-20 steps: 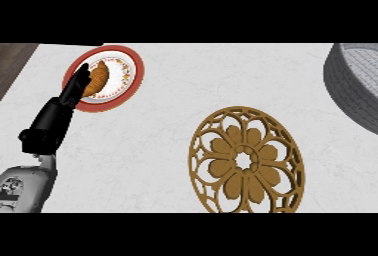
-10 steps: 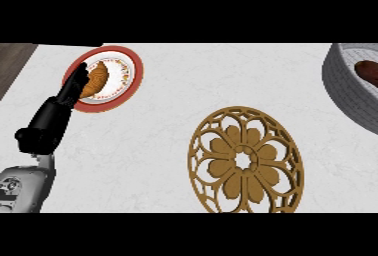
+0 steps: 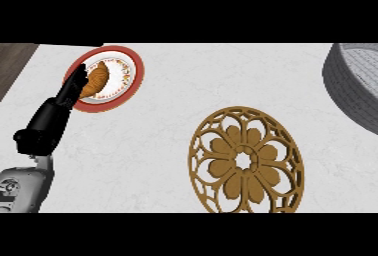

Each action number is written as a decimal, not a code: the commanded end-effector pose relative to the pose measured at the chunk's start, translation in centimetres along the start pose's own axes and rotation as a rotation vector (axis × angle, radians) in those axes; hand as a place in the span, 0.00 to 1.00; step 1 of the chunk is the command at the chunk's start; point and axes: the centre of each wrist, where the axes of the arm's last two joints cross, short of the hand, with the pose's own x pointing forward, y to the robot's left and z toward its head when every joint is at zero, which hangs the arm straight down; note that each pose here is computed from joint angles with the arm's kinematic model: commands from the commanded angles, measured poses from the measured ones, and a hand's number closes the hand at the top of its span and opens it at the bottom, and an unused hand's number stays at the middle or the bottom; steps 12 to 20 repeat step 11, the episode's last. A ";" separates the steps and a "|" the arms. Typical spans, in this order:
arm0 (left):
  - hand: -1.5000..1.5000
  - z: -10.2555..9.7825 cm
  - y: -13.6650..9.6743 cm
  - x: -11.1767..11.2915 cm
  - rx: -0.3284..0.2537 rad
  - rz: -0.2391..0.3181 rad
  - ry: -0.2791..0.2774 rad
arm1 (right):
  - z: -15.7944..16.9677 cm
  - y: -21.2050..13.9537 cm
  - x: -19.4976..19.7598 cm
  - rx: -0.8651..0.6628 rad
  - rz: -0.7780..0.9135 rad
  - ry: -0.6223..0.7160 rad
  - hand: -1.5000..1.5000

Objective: Pick the sweet potato from the placemat and place it in the basket

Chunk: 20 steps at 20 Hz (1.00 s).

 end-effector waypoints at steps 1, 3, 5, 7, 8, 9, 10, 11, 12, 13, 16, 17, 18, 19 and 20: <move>0.50 -0.1 -0.1 -0.9 0.008 0.014 0.005 | 0.5 -0.3 -0.5 -0.121 -0.241 -0.031 0.00; 0.50 -0.6 -0.7 0.0 -0.005 0.013 -0.015 | 1.5 -1.3 -0.8 -0.205 -0.299 0.009 0.00; 0.50 -0.9 -0.2 0.9 0.017 0.009 -0.019 | 3.9 -2.5 -2.1 -0.247 -0.334 0.056 0.00; 0.50 -1.2 -0.3 1.0 0.008 -0.007 -0.028 | 4.8 -3.4 -2.1 -0.319 -0.377 0.072 0.00; 0.50 -0.9 0.9 0.5 0.002 0.003 -0.021 | 5.4 -3.0 -3.2 -0.353 -0.391 0.081 0.00; 0.50 -1.1 0.1 0.8 0.014 -0.003 -0.018 | 6.1 -3.5 -3.4 -0.367 -0.387 0.083 0.00; 0.50 -0.8 0.2 1.1 -0.005 0.015 -0.030 | 6.5 -3.7 -3.6 -0.410 -0.413 0.097 0.00; 0.50 -0.8 -0.4 1.1 0.004 0.013 -0.028 | 7.4 -4.0 -4.0 -0.419 -0.425 0.093 0.00; 0.50 -0.8 -0.4 1.1 0.004 0.013 -0.028 | 7.4 -4.0 -4.0 -0.419 -0.425 0.093 0.00; 0.50 -0.8 -0.4 1.1 0.004 0.013 -0.028 | 7.4 -4.0 -4.0 -0.419 -0.425 0.093 0.00; 0.50 -0.8 -0.4 1.1 0.004 0.013 -0.028 | 7.4 -4.0 -4.0 -0.419 -0.425 0.093 0.00; 0.50 -0.8 -0.4 1.1 0.004 0.013 -0.028 | 7.4 -4.0 -4.0 -0.419 -0.425 0.093 0.00; 0.50 -0.8 -0.4 1.1 0.004 0.013 -0.028 | 7.4 -4.0 -4.0 -0.419 -0.425 0.093 0.00; 0.50 -0.8 -0.4 1.1 0.004 0.013 -0.028 | 7.4 -4.0 -4.0 -0.419 -0.425 0.093 0.00; 0.50 -0.8 -0.4 1.1 0.004 0.013 -0.028 | 7.4 -4.0 -4.0 -0.419 -0.425 0.093 0.00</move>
